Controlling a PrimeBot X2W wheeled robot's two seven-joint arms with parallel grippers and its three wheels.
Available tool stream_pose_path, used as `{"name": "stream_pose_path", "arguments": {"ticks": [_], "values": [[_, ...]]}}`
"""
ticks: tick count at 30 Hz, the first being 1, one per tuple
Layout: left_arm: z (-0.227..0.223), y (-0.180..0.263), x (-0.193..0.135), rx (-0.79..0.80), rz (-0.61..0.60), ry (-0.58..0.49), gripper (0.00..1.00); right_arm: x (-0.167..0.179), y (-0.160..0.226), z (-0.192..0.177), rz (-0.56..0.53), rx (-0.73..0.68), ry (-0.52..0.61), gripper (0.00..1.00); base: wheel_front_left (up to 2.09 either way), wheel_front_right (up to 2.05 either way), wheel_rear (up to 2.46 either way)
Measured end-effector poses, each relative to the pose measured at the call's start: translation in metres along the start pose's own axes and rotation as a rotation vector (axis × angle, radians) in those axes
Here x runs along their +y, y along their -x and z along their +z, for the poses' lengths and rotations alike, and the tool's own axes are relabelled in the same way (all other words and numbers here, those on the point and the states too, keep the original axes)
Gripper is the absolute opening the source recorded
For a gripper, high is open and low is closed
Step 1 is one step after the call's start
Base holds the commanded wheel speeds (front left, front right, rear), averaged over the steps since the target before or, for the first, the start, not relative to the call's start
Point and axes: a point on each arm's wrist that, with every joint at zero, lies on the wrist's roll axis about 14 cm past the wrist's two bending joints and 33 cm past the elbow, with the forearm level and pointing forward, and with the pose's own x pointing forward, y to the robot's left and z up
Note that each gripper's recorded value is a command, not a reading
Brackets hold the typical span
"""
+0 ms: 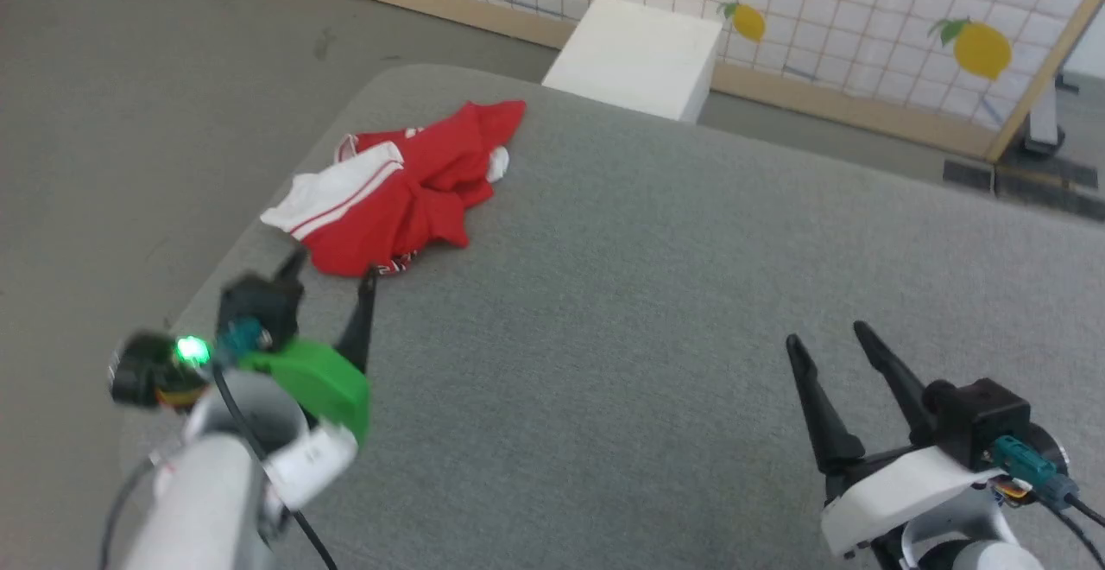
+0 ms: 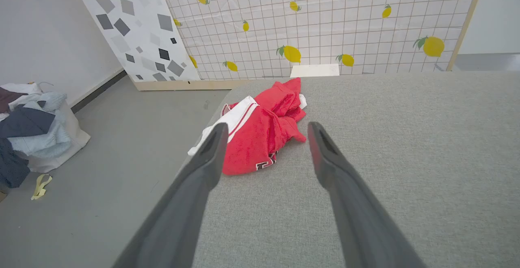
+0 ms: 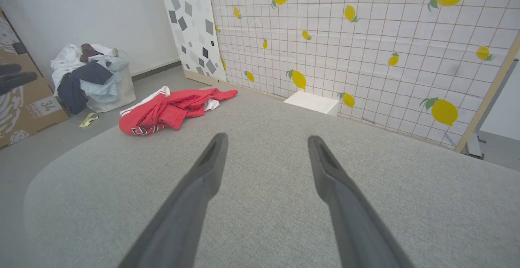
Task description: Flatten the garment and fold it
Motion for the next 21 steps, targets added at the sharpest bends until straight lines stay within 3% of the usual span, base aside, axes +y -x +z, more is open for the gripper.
{"name": "stream_pose_path", "arguments": {"ticks": [6, 11, 21], "values": [[0.019, -0.055, 0.023, 0.061, -0.025, -0.059, 1.00, -0.025, -0.003, -0.010, -0.043, 0.029, 0.015, 1.00, 0.00, 0.00, 0.00], [-0.001, -0.095, 0.030, 0.207, -0.048, -0.063, 1.00, -0.047, -0.008, -0.018, -0.080, 0.045, 0.016, 1.00, 0.00, 0.00, 0.00], [-0.031, -0.163, 0.052, 0.339, -0.048, -0.102, 1.00, -0.093, -0.005, -0.055, -0.177, 0.127, 0.007, 1.00, 0.00, 0.00, 0.00]]}}
